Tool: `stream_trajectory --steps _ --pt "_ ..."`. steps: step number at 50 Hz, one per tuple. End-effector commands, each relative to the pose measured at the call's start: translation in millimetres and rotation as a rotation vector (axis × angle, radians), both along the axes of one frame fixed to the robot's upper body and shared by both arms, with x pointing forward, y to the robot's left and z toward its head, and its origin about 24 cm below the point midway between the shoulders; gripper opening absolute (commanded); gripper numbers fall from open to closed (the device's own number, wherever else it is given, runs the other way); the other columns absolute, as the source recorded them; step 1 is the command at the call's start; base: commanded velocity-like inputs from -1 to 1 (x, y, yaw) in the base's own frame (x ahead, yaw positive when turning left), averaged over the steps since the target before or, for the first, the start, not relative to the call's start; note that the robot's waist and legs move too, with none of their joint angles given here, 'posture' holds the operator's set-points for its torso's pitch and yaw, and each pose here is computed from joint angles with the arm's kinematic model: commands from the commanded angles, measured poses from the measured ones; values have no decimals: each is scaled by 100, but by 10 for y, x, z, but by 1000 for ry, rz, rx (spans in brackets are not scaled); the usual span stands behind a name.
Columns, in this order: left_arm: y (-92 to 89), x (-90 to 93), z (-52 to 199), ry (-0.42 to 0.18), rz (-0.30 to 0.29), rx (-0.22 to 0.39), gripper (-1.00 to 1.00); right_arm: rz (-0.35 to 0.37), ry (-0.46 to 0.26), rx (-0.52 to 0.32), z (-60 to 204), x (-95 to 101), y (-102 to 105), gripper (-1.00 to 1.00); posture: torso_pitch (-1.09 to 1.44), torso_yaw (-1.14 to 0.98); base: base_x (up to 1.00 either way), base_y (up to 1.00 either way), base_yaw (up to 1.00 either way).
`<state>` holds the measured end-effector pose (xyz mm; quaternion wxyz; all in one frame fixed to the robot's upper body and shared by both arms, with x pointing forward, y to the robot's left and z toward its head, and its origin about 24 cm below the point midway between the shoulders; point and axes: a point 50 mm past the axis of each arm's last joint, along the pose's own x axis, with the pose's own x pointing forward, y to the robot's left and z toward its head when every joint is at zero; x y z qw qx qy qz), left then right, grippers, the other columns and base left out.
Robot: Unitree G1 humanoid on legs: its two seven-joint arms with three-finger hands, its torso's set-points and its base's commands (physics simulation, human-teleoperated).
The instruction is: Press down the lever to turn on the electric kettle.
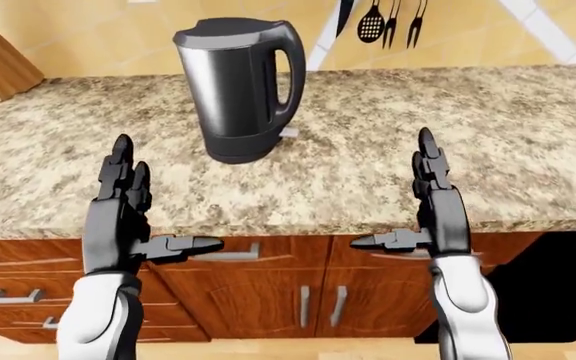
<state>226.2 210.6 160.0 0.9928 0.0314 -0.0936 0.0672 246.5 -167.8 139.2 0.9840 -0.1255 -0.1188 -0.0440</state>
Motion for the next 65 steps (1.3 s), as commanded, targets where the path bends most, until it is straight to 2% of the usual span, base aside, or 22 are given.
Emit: stream_trajectory --steps 1,36,65 --pt "-57 -29 170 -99 -27 22 100 -18 -102 -19 183 -36 -31 100 0 0 5 13 0" --pt "-53 -32 176 -100 -26 21 100 -19 -105 -16 197 -44 -31 100 0 0 4 27 0" --pt "-75 -40 208 -111 -35 20 100 -33 -128 2 240 -87 -75 100 0 0 0 0 0"
